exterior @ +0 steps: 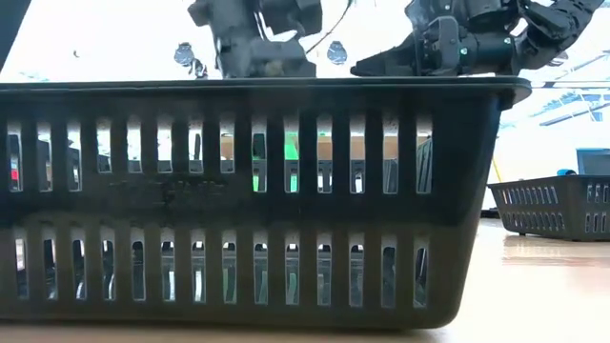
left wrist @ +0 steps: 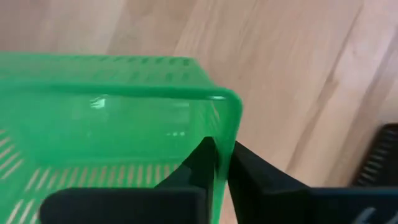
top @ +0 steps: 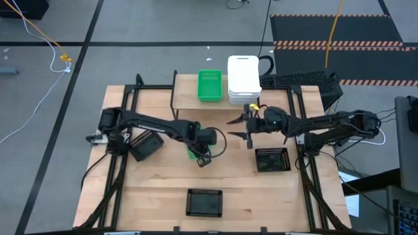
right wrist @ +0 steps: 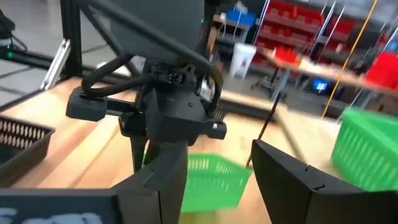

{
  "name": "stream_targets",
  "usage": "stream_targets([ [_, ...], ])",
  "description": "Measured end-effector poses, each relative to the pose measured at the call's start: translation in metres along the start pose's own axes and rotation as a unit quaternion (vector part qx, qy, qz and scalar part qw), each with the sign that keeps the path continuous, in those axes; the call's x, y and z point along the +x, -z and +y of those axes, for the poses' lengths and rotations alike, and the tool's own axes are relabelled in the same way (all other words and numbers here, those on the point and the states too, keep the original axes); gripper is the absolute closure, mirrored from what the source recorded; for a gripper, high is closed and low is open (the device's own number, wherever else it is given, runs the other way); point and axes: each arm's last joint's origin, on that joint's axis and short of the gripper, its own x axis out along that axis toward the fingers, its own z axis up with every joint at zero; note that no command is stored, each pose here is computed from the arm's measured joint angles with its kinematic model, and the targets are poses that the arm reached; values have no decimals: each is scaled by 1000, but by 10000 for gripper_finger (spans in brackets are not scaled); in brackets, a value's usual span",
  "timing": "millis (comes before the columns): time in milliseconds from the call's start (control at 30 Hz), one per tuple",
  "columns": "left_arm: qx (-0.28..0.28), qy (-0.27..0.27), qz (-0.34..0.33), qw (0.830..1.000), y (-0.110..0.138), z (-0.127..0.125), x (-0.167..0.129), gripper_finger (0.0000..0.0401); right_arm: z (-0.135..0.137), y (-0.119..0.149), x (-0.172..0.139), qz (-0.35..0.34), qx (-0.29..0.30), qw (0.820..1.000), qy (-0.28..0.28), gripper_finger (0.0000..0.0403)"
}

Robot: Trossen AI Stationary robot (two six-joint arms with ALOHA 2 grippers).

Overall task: Stack baskets on shelf by color
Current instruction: Stack the green bin on top of the other green bin on the shelf

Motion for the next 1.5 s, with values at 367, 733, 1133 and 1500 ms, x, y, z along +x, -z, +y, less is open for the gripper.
stream_targets([
  [367, 45, 4, -25, 999, 0, -6, -9, 251, 2, -14, 11, 157, 72, 984, -46, 223],
  [733, 35, -204, -173, 963, 45, -18, -103, 197, 27, -13, 59, 211, 32, 975, -54, 223],
  [1133, -6, -254, -346, 903, 115, 24, -118, 247, 43, 10, 128, 261, 19, 961, -92, 223],
  [1500, -106, -183, -397, 893, 155, 57, -123, 273, 58, 45, 147, 307, 20, 943, -124, 225],
])
